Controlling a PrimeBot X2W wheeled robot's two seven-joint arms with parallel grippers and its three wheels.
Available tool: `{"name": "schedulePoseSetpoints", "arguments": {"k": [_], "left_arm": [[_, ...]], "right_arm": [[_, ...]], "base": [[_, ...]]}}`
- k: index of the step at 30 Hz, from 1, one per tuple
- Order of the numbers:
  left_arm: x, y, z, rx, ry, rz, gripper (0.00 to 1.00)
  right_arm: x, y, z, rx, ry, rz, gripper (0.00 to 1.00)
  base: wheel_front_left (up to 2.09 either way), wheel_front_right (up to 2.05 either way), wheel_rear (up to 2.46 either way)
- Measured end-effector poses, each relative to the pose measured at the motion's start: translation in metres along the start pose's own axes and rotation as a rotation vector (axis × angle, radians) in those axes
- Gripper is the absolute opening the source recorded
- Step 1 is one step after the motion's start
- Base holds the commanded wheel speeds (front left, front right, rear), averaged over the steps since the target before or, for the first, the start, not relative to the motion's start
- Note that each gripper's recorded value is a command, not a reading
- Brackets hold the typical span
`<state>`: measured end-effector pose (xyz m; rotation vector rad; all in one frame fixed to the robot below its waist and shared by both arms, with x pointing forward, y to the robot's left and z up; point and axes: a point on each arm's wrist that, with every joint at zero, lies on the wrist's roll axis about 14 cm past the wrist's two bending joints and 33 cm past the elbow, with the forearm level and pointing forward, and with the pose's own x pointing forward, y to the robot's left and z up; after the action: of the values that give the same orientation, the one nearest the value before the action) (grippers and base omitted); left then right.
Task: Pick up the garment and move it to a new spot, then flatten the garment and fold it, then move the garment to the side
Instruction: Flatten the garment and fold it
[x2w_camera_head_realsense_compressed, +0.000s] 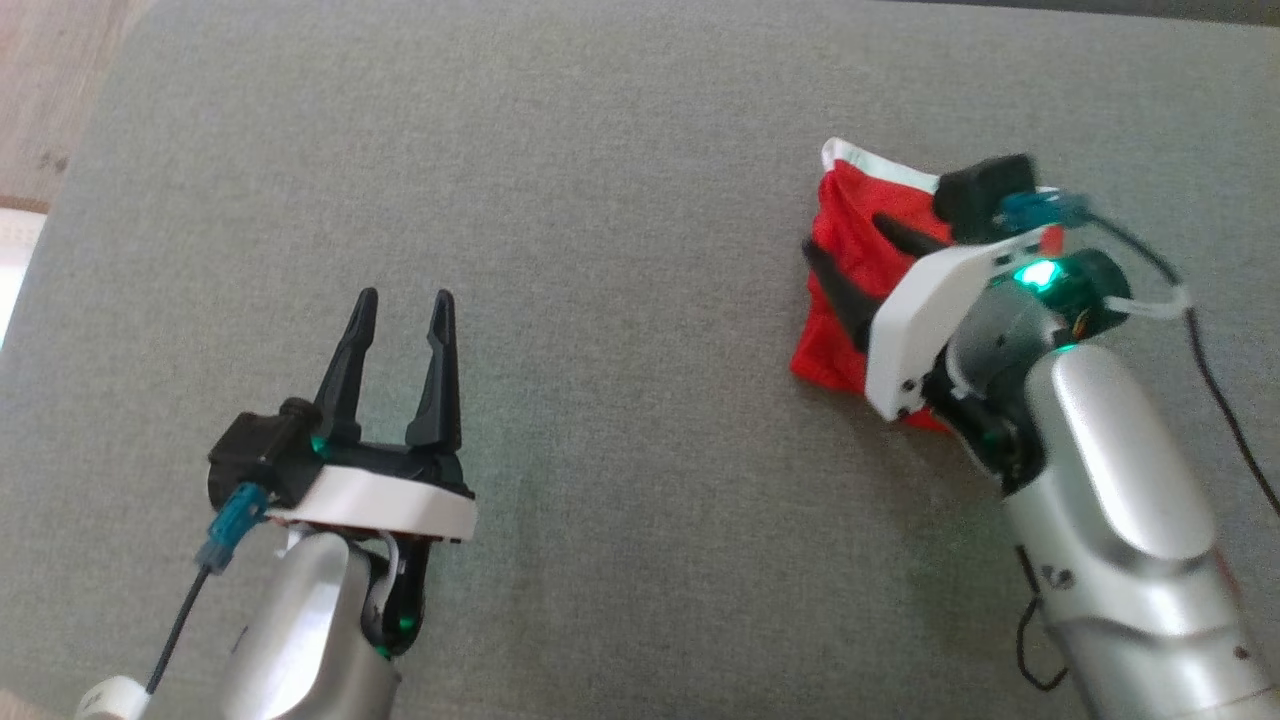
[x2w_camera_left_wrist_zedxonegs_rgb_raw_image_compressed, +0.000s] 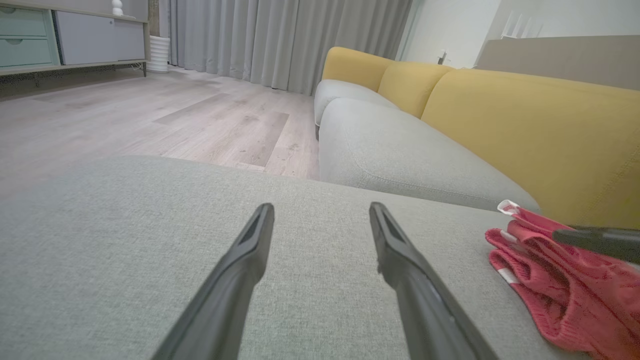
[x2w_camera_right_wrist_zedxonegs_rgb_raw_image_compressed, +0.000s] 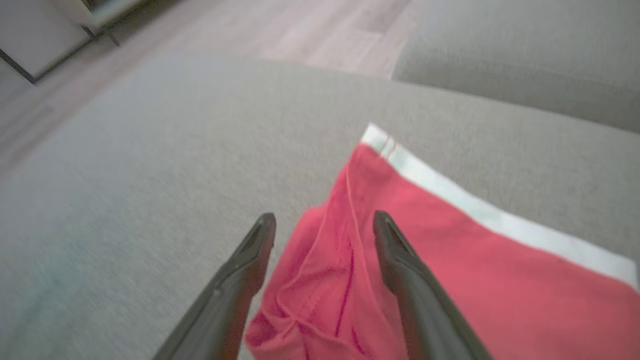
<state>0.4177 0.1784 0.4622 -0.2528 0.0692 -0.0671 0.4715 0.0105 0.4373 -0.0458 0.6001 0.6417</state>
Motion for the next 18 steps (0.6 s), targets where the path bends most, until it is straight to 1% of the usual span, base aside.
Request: {"name": "schedulePoseSetpoints", "arguments": {"k": [2, 4, 6, 8, 10, 12, 14, 16, 17, 18], "left_arm": [[0.0, -0.001, 0.003, -0.001, -0.007, -0.003, 1.0], [-0.001, -0.002, 0.004, -0.001, -0.011, -0.005, 1.0], [-0.004, -0.003, 0.002, -0.004, -0.007, -0.008, 1.0], [-0.007, -0.004, 0.001, -0.008, -0.004, -0.009, 1.0], [-0.008, -0.006, 0.001, -0.01, -0.005, -0.011, 1.0], [-0.007, -0.008, 0.002, -0.01, -0.01, -0.017, 1.0], [-0.006, -0.009, 0.003, -0.009, -0.012, -0.021, 1.0], [-0.006, -0.008, 0.002, -0.009, -0.009, -0.02, 1.0], [-0.006, -0.008, 0.001, -0.009, -0.007, -0.02, 1.0], [-0.005, -0.008, 0.0, -0.009, -0.005, -0.02, 1.0]], "right_arm": [[-0.008, -0.004, 0.018, 0.04, -0.076, -0.001, 1.0], [-0.021, -0.016, 0.041, 0.033, -0.168, -0.033, 1.0], [-0.039, -0.039, 0.059, 0.021, -0.248, -0.092, 1.0], [-0.059, -0.067, 0.068, -0.006, -0.293, -0.172, 1.0], [-0.076, -0.093, 0.059, -0.035, -0.286, -0.255, 1.0], [-0.086, -0.111, 0.04, -0.036, -0.256, -0.31, 1.0], [-0.088, -0.117, 0.019, -0.049, -0.217, -0.33, 1.0], [-0.083, -0.116, 0.002, -0.05, -0.183, -0.325, 1.0], [-0.078, -0.113, -0.006, -0.057, -0.163, -0.314, 0.88], [-0.073, -0.108, -0.012, -0.067, -0.144, -0.298, 0.29]], "base": [[0.0, 0.0, 0.0], [0.0, 0.0, 0.0], [0.0, 0.0, 0.0], [0.0, 0.0, 0.0], [0.0, 0.0, 0.0], [0.0, 0.0, 0.0], [0.0, 0.0, 0.0], [0.0, 0.0, 0.0], [0.0, 0.0, 0.0], [0.0, 0.0, 0.0]]}}
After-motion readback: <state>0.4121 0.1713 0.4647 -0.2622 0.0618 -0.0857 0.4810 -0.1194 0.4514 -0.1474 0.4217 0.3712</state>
